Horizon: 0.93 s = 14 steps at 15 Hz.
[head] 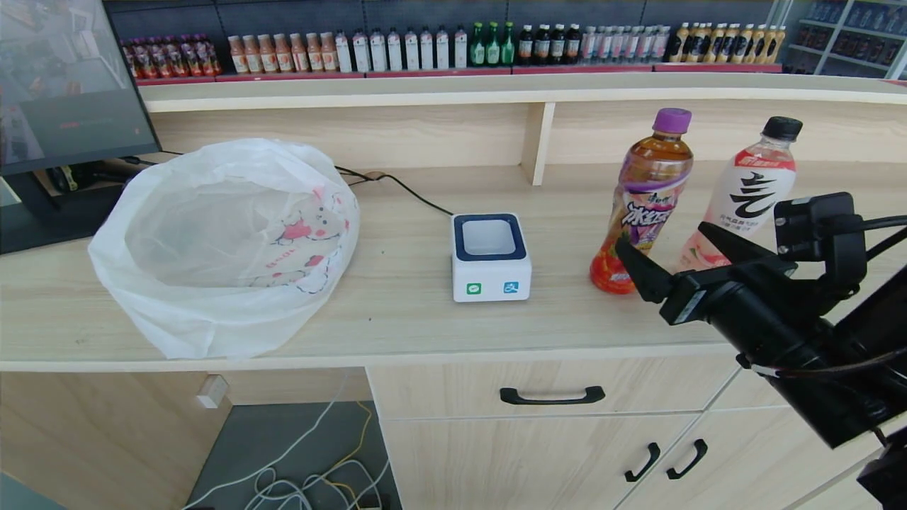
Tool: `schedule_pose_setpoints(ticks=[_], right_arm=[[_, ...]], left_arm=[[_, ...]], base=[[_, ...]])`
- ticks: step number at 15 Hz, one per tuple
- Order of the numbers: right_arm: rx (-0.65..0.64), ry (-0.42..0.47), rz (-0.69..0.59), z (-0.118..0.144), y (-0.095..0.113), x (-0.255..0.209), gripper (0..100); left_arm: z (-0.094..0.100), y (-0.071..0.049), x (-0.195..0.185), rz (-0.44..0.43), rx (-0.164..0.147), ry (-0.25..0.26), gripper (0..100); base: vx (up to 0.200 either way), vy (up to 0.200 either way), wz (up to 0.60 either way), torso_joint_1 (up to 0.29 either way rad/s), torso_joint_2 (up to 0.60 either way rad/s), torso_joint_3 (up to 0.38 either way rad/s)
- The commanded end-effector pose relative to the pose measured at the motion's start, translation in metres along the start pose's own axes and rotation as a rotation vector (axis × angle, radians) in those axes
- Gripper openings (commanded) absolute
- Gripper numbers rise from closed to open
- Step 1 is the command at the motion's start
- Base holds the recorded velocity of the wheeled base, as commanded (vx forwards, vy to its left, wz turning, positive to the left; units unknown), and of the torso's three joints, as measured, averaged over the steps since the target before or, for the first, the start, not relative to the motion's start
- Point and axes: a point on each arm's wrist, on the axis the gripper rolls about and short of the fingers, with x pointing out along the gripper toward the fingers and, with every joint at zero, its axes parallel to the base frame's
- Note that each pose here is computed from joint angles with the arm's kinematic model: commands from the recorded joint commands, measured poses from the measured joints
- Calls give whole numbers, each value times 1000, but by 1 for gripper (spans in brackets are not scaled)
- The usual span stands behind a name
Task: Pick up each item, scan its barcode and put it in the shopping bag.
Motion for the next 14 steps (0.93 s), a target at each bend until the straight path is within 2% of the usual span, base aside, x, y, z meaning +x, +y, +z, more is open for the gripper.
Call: schedule_pose_setpoints(ticks=[1, 10, 14], right_arm=[[-1, 5, 1, -5, 3, 11, 100], [-3, 4, -9, -16, 8, 39, 100], [-11, 3, -45, -17, -2, 44, 100]], left_arm=[[0, 0, 0, 0, 1, 0, 100], [0, 0, 0, 0, 0, 0, 100], [0, 0, 0, 2, 0, 0, 100]], base=[[0, 0, 0, 0, 0, 0], [0, 0, 0, 0, 0, 0], [0, 0, 0, 0, 0, 0]])
